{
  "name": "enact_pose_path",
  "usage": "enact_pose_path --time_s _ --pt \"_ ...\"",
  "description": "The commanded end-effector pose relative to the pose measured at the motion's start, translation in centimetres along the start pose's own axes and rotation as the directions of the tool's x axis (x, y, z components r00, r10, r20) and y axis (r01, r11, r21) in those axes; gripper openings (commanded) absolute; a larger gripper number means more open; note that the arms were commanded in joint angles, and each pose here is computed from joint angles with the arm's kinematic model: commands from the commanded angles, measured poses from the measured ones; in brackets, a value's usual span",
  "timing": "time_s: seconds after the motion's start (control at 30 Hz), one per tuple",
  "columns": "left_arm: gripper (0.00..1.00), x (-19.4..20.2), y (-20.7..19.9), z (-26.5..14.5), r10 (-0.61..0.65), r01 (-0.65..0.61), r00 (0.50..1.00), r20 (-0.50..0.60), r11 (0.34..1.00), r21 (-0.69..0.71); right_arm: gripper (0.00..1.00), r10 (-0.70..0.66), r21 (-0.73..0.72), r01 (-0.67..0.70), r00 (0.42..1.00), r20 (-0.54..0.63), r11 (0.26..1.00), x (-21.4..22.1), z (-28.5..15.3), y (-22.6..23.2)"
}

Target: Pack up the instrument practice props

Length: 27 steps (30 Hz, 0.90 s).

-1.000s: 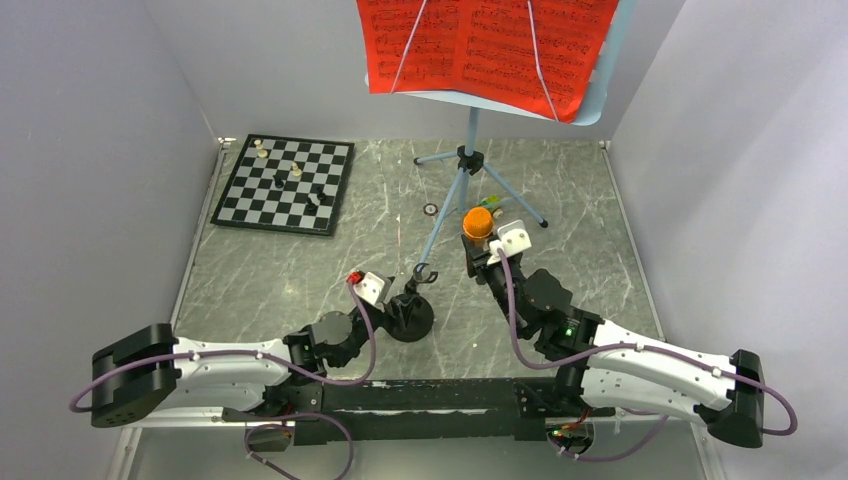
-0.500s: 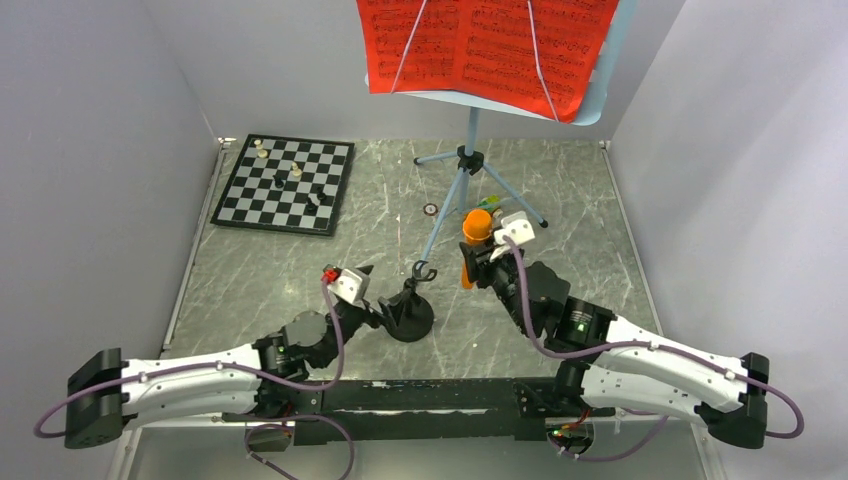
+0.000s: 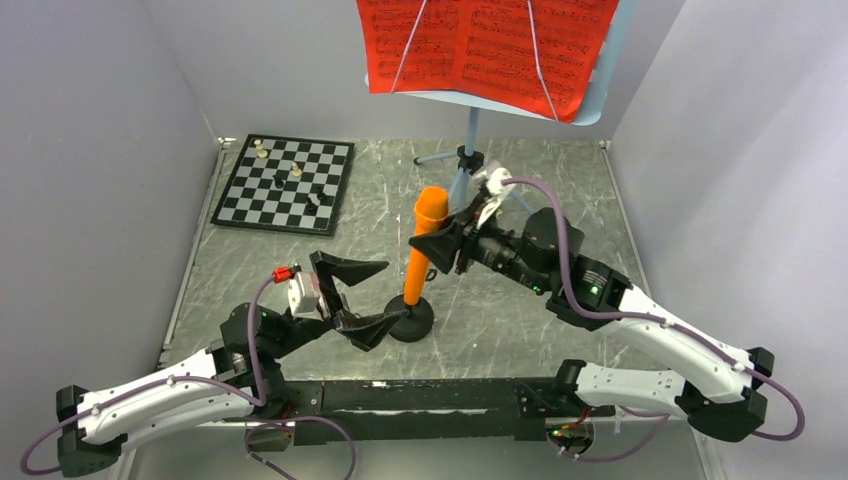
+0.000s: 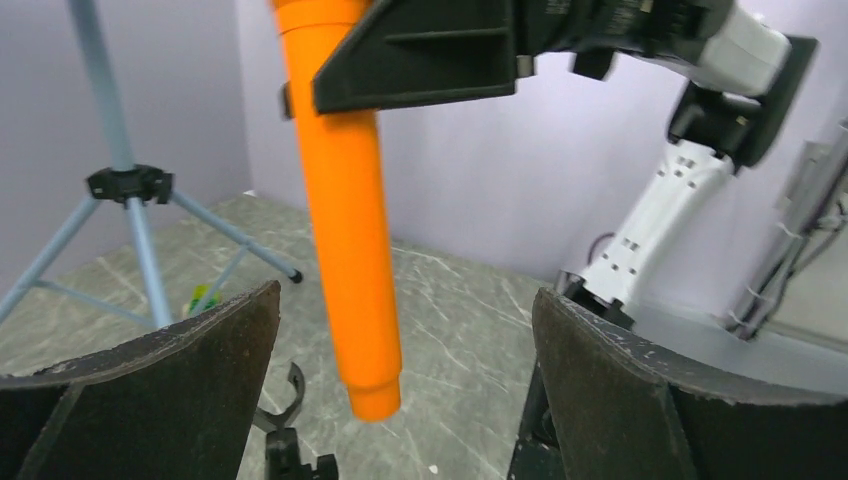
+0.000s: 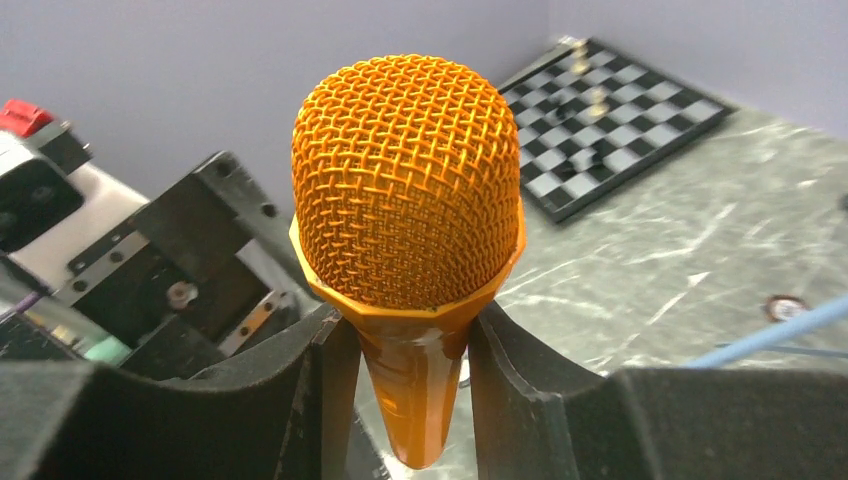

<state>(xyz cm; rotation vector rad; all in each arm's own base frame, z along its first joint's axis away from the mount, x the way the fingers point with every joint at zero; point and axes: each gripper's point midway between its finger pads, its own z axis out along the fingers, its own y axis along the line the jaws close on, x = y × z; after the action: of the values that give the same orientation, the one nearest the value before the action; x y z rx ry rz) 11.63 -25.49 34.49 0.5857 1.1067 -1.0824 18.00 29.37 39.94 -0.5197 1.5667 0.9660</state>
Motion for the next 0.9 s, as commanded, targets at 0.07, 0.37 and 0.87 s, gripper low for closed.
enact_pose_path --time_s 0.07,0.37,0.87 --pt "0.99 -2.1 -3.1 0.1 -0.026 0.019 0.999 0.033 0.983 0.183 0.0 0.1 -0.262 -0.124 0.99 -0.103 0.957 0.2 1.3 5.6" --pt "0.89 0.2 -0.9 1.4 0.037 -0.03 0.994 -0.102 0.997 0.071 0.0 0.145 -0.373 -0.199 0.975 -0.168 0.906 1.6 2.8 7.9" --pt "0.98 -0.8 0.1 0.0 -0.076 0.075 0.997 0.023 0.997 0.013 0.0 0.141 -0.475 -0.142 0.989 -0.038 0.869 0.9 2.1 8.7"
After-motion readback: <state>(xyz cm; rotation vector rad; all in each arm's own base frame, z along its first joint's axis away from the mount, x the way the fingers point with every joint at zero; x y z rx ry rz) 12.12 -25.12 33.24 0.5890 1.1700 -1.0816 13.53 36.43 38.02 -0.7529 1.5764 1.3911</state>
